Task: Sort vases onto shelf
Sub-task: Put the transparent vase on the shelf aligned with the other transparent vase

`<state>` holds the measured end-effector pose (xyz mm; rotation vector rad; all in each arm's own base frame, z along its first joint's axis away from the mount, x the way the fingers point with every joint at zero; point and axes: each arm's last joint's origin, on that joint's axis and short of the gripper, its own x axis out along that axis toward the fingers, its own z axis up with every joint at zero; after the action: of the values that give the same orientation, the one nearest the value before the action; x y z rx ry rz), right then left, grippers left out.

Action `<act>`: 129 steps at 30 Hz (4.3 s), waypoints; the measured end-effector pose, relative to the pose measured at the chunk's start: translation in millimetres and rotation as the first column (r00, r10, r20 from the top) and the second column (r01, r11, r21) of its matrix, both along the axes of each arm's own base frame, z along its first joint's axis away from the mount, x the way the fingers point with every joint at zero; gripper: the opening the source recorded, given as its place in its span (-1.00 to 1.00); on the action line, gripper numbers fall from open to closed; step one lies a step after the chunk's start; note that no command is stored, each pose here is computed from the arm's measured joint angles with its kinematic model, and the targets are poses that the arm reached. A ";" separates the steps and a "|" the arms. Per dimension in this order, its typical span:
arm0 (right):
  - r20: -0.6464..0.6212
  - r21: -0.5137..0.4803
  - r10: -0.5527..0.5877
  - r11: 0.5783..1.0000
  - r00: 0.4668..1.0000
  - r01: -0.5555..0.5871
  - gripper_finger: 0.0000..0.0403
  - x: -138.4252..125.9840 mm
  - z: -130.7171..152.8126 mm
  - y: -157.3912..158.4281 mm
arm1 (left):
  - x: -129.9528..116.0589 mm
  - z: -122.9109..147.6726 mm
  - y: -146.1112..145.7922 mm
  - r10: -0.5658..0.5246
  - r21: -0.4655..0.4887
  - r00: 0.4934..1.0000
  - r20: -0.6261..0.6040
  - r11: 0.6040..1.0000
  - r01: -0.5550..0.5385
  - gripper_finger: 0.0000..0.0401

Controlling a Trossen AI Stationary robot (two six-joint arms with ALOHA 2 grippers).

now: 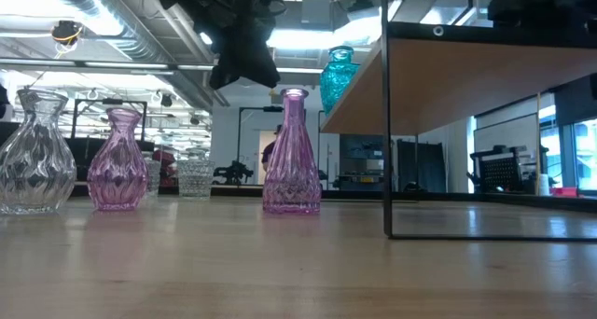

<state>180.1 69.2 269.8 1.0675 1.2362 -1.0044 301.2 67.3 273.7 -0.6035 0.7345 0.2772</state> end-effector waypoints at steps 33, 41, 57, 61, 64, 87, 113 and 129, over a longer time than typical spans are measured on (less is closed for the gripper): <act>0.005 0.232 0.075 0.970 0.997 -0.074 0.31 -25.9 35.7 42.4 | -3.5 -2.8 1.0 -0.037 -0.019 0.999 -0.036 0.999 0.036 -0.76; 0.033 0.383 -0.002 0.924 0.999 -0.011 0.31 -45.4 46.3 89.4 | -3.4 -2.8 1.0 -0.059 0.004 0.998 -0.036 0.998 0.060 -0.76; -0.065 0.393 0.013 0.919 0.998 0.013 0.31 -30.0 16.7 132.0 | -3.2 -2.5 0.9 -0.099 0.025 0.995 -0.032 0.995 0.100 -0.76; -0.109 0.370 0.002 0.928 0.994 0.039 0.31 -28.0 9.6 135.6 | -3.2 -2.5 0.7 -0.104 0.021 0.994 -0.031 0.994 0.105 -0.76; -0.129 0.350 -0.001 0.935 0.992 0.046 0.31 -27.1 5.5 136.9 | -3.2 -2.5 0.6 -0.108 0.018 0.994 -0.030 0.994 0.108 -0.76; -0.183 0.378 0.054 0.925 0.982 0.020 0.31 -36.9 -20.6 149.0 | -5.1 -2.4 7.9 -0.116 0.018 0.993 -0.025 0.993 0.116 -0.76; -0.148 0.335 0.042 0.942 0.988 0.010 -0.42 -39.1 -19.9 142.7 | -5.2 -2.4 8.1 -0.116 0.014 0.993 -0.023 0.993 0.116 -0.76; -0.154 0.279 0.036 0.960 0.987 0.009 -0.42 -48.3 20.2 93.6 | -5.1 -2.4 8.1 -0.112 0.014 0.993 -0.024 0.994 0.112 -0.76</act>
<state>131.8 162.8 290.0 1.2118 1.5466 -0.9358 296.1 75.4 271.3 -0.5438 0.7848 0.1862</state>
